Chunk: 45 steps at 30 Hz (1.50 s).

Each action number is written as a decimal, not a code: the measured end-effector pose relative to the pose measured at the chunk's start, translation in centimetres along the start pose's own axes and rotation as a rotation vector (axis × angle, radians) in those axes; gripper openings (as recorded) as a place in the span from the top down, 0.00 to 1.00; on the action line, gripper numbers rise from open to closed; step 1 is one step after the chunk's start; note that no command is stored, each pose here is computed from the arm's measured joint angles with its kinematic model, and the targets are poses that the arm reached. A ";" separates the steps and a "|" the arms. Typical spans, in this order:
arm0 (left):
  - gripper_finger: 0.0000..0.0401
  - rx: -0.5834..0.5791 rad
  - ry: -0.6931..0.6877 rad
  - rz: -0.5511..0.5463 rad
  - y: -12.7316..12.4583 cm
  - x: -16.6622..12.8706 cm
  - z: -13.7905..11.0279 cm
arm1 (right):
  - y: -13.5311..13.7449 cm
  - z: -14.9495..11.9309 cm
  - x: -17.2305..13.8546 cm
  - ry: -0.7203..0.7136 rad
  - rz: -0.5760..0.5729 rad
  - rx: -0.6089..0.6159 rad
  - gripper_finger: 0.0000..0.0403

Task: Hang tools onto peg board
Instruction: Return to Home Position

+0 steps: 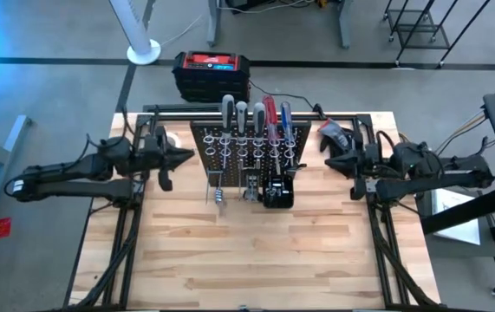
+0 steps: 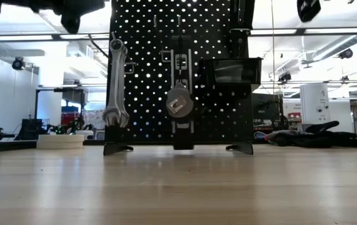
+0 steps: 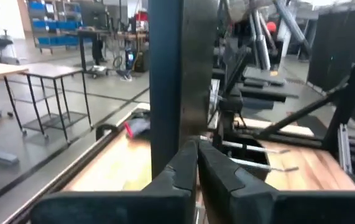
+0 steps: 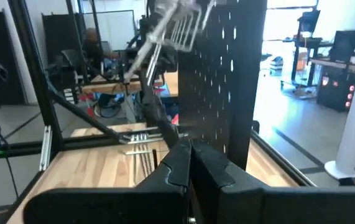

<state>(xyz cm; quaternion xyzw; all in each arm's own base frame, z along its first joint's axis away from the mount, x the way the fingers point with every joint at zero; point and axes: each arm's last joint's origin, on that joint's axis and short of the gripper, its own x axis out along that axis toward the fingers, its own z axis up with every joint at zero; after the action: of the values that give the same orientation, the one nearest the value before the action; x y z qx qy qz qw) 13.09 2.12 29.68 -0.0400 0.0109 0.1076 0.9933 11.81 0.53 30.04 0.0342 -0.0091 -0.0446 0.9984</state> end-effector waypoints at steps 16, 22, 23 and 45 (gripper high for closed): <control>1.00 -0.048 0.007 -0.054 0.2 -0.3 -4.7 | 0.0 -6.5 0.8 -0.018 0.103 -0.006 1.00; 1.00 -0.063 -0.020 -0.058 0.4 -0.4 -6.4 | -0.1 -8.0 0.8 -0.031 0.102 -0.002 1.00; 1.00 -0.074 -0.023 -0.058 0.4 -0.4 -6.7 | -0.1 -8.2 0.8 -0.038 0.103 0.004 1.00; 1.00 -0.119 -0.039 -0.061 0.8 -0.4 -11.2 | -0.3 -11.2 0.7 0.027 0.096 0.054 1.00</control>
<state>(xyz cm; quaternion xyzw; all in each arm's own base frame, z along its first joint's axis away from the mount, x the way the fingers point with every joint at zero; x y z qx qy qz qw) 12.35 1.85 18.47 -0.0973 -0.0161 0.0787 0.9920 12.71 0.88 18.88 0.0611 0.0016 0.0041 0.9981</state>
